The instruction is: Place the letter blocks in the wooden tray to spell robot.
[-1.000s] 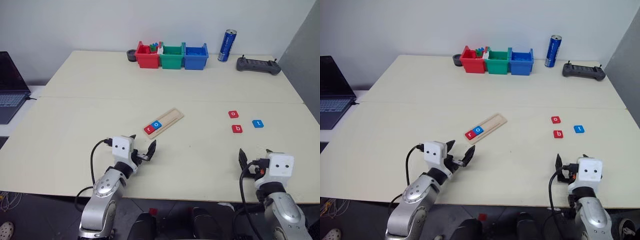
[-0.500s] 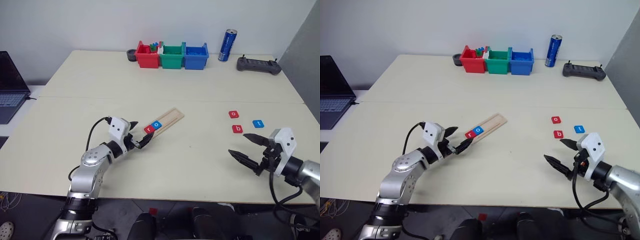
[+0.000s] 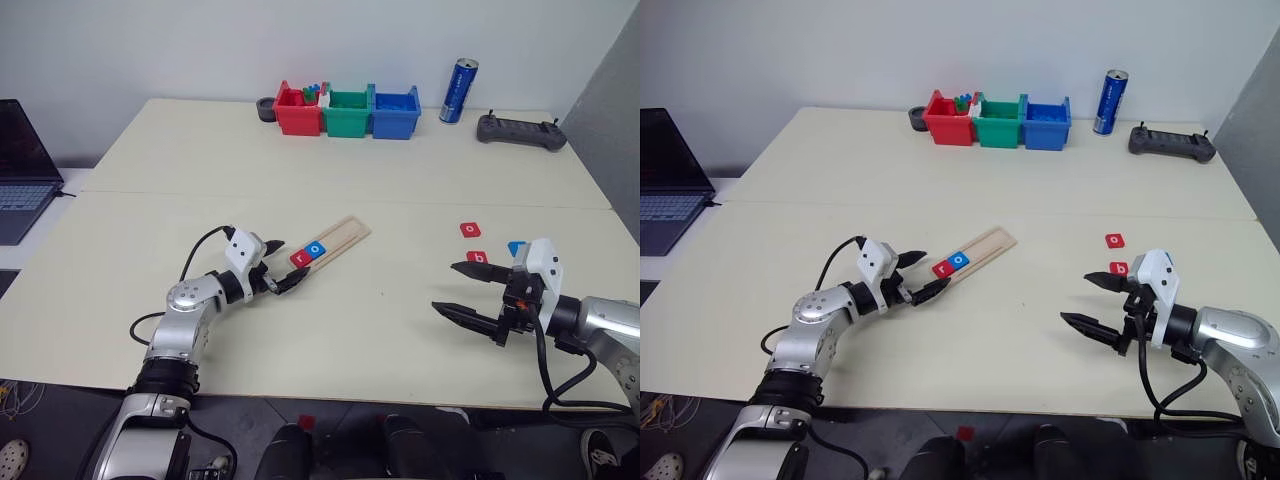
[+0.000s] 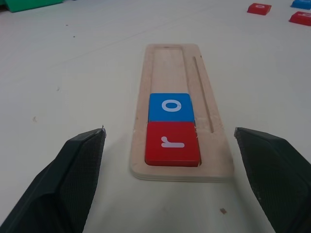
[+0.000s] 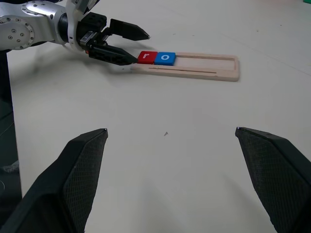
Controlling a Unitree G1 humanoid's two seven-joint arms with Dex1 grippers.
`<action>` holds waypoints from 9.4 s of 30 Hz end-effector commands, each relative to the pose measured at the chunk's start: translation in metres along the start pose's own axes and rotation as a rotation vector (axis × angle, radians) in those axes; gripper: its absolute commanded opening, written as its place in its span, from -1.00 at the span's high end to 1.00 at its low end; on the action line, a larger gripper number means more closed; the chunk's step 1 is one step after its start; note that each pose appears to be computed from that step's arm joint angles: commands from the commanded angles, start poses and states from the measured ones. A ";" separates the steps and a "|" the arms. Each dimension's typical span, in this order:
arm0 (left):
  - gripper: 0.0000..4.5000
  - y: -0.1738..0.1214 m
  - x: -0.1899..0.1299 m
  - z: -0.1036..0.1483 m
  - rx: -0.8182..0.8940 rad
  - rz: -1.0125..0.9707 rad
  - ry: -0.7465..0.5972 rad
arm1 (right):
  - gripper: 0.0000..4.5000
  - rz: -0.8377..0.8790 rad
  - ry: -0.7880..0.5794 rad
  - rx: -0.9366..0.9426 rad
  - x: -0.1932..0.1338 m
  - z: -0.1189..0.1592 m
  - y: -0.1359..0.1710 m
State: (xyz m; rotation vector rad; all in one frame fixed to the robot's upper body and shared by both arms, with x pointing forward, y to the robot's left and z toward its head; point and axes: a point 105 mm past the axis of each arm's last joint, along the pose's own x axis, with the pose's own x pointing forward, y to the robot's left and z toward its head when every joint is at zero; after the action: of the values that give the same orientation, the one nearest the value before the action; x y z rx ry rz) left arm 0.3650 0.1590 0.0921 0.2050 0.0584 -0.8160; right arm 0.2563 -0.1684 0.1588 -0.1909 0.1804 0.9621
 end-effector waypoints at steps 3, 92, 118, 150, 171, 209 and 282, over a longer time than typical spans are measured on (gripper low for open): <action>-1.00 -0.002 0.009 0.006 0.033 -0.034 -0.019 | -0.99 -0.005 -0.031 -0.034 0.000 0.011 0.003; -0.50 -0.131 0.080 0.014 0.220 -0.733 -0.064 | -1.00 0.043 0.051 -0.190 -0.021 0.007 0.000; -0.98 -0.111 0.068 0.023 0.238 -0.718 -0.075 | -1.00 0.015 0.058 -0.176 -0.027 0.004 0.000; -0.98 -0.113 -0.003 0.060 0.042 -0.406 -0.218 | -1.00 -0.687 0.128 0.073 -0.022 -0.043 -0.104; -0.98 -0.115 -0.004 0.059 0.056 -0.428 -0.214 | -1.00 -0.875 0.199 0.277 0.016 -0.066 -0.115; -1.00 -0.129 -0.014 0.056 0.037 -0.519 -0.214 | 0.35 -0.879 0.361 0.396 -0.056 -0.069 -0.044; -1.00 -0.131 -0.012 0.056 0.063 -0.570 -0.212 | 0.34 0.200 0.454 -0.351 -0.064 -0.103 -0.074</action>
State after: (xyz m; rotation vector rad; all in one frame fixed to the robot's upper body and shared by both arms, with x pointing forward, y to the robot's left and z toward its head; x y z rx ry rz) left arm 0.2606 0.0728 0.1189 0.1430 -0.0746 -1.3820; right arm 0.2743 -0.2780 0.0845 -0.7183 0.4217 1.1631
